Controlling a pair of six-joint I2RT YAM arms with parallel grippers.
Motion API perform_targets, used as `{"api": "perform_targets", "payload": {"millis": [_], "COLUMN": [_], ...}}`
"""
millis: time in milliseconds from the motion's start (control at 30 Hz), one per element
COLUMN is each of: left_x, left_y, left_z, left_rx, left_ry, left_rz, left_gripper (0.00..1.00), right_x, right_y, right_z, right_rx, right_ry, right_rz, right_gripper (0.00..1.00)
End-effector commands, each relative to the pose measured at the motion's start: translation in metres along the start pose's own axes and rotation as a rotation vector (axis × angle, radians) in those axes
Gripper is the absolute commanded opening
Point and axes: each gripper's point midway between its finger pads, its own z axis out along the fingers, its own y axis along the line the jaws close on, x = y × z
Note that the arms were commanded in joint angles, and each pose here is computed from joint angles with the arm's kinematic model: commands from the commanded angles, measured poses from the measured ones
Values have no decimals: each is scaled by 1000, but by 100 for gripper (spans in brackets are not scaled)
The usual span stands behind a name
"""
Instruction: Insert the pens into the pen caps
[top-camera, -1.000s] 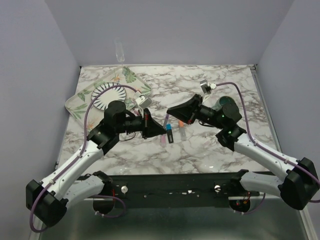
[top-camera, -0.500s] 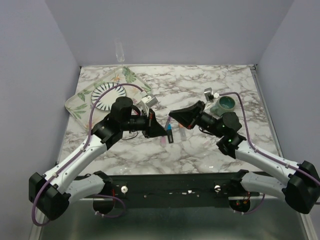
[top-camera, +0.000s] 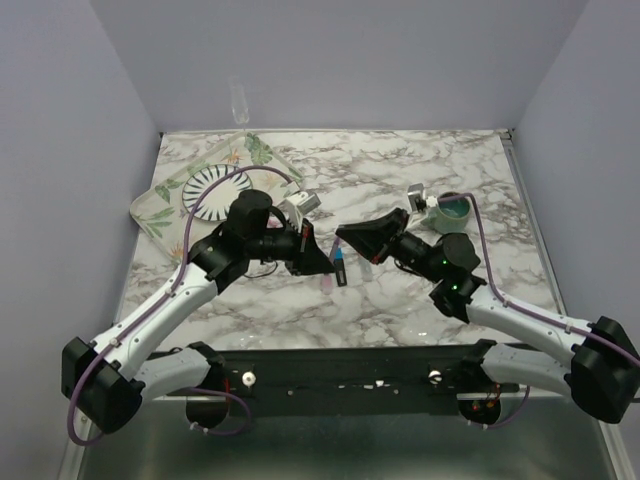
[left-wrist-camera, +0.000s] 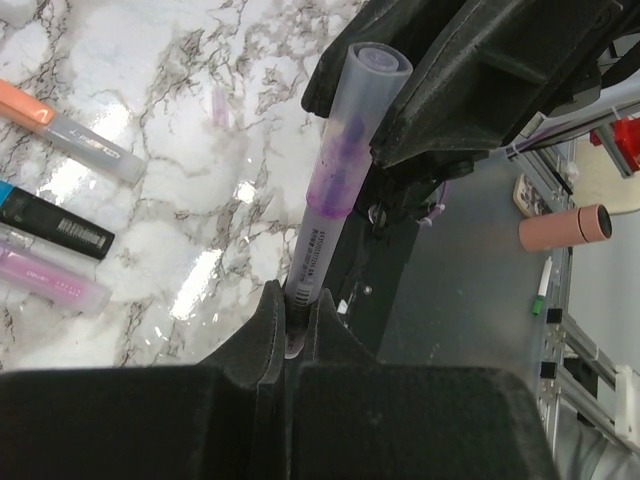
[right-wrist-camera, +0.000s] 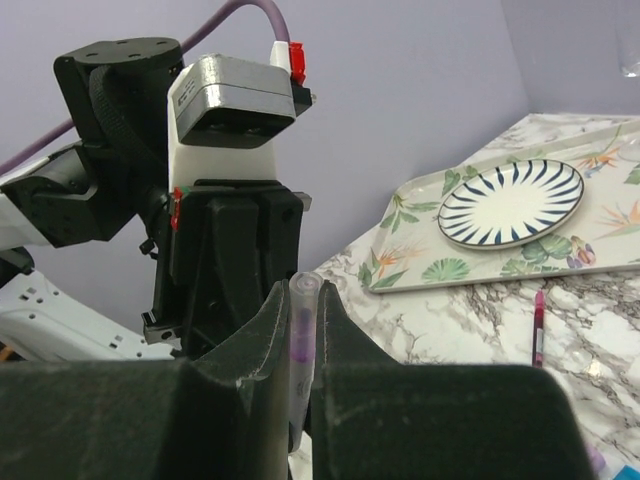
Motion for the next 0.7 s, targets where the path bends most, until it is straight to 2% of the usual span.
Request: {"api": "perform_targets", "payload": {"millis": [0,133,233,300,433,533,667], "left_x": [-147,-156,-161,-162,-164,-152,-131], "left_y": [-29,-24,-22,-20,-18,-24,-27], "left_z": [-35,-39,-44,-44,-44,-36,-30], "left_rx": [-72,-110,-129,-132,-144,-76,-9], "left_ry": [-481,-500,-521,-523,-524,-471,-435], "left_rz": [244,243,245,239,245,264,271], "left_gripper": [0,0,0,0,0,0,0], "right_x": [142,139,140,137,146,142,111], "right_y": [33,31,14,16,19,20,19], "right_z": [-55,-57,-64,-64,-62,-59,-48], "right_rx": [-157,-100,21,18,33,31,80], "right_ry": [547,526,512,487,516,497,438], "right_rz": [193,177,166,178,209,204,128], "right_gripper": [1,1,1,1,1,1,1]}}
